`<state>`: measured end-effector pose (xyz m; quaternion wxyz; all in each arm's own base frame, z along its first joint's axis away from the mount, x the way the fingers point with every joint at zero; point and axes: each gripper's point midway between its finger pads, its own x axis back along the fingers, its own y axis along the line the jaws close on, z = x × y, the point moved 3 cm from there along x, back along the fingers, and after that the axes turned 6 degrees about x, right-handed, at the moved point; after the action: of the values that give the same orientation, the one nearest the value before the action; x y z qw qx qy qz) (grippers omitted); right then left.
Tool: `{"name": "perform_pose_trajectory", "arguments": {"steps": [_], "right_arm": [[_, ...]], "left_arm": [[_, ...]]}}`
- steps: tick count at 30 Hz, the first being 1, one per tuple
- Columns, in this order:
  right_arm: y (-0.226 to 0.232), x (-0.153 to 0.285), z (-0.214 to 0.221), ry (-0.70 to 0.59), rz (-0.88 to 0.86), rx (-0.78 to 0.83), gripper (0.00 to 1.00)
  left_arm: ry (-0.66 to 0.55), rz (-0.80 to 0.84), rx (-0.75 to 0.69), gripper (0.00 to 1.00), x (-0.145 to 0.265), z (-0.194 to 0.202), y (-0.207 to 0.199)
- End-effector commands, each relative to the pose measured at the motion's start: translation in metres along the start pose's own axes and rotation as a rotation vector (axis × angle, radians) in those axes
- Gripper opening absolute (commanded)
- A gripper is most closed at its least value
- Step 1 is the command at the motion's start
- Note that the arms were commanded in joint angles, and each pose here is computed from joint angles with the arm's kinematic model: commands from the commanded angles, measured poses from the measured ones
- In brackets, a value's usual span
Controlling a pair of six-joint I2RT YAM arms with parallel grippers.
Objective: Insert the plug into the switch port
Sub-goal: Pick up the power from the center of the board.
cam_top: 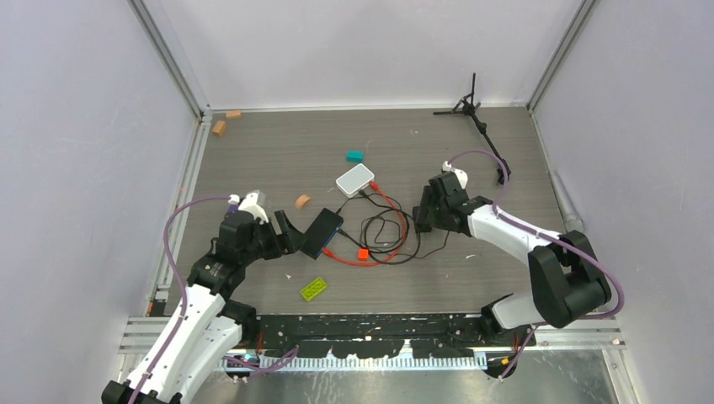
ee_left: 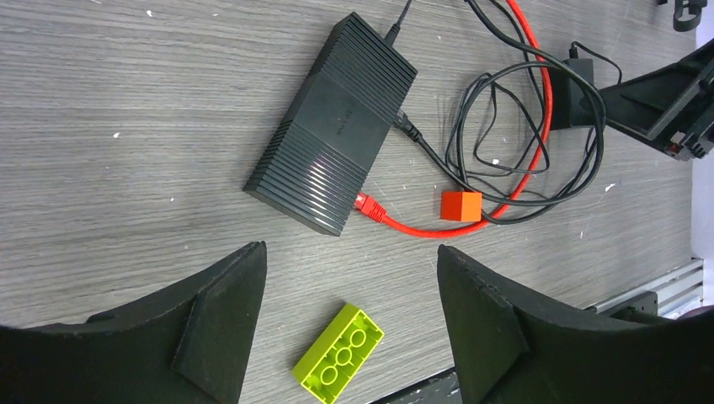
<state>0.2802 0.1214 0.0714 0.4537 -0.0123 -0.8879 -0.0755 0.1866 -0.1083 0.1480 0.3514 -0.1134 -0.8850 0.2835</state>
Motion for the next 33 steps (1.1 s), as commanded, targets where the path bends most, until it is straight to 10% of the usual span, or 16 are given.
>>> {"name": "perform_pose_trajectory", "arguments": {"steps": [1,14,20,24,33], "right_arm": [[0.018,-0.001,-0.024,-0.086,-0.082,-0.014,0.69],[0.008,-0.040,-0.002,0.093,0.032,0.120,0.68],[-0.002,-0.015,-0.031,-0.051,0.094,0.106,0.15],[-0.016,0.042,-0.081,-0.257,0.170,0.088,0.01],[-0.038,0.253,-0.217,-0.749,0.283,0.023,0.01]], "left_arm": [[0.007,0.044,-0.003,0.75,0.001,0.001,-0.007],[0.022,0.053,-0.001,0.75,-0.002,0.003,-0.008],[0.000,0.070,-0.022,0.75,0.003,-0.004,-0.014],[-0.048,0.122,-0.054,0.75,0.009,-0.020,-0.029],[-0.213,0.318,-0.152,0.77,0.017,-0.068,-0.078]]}}
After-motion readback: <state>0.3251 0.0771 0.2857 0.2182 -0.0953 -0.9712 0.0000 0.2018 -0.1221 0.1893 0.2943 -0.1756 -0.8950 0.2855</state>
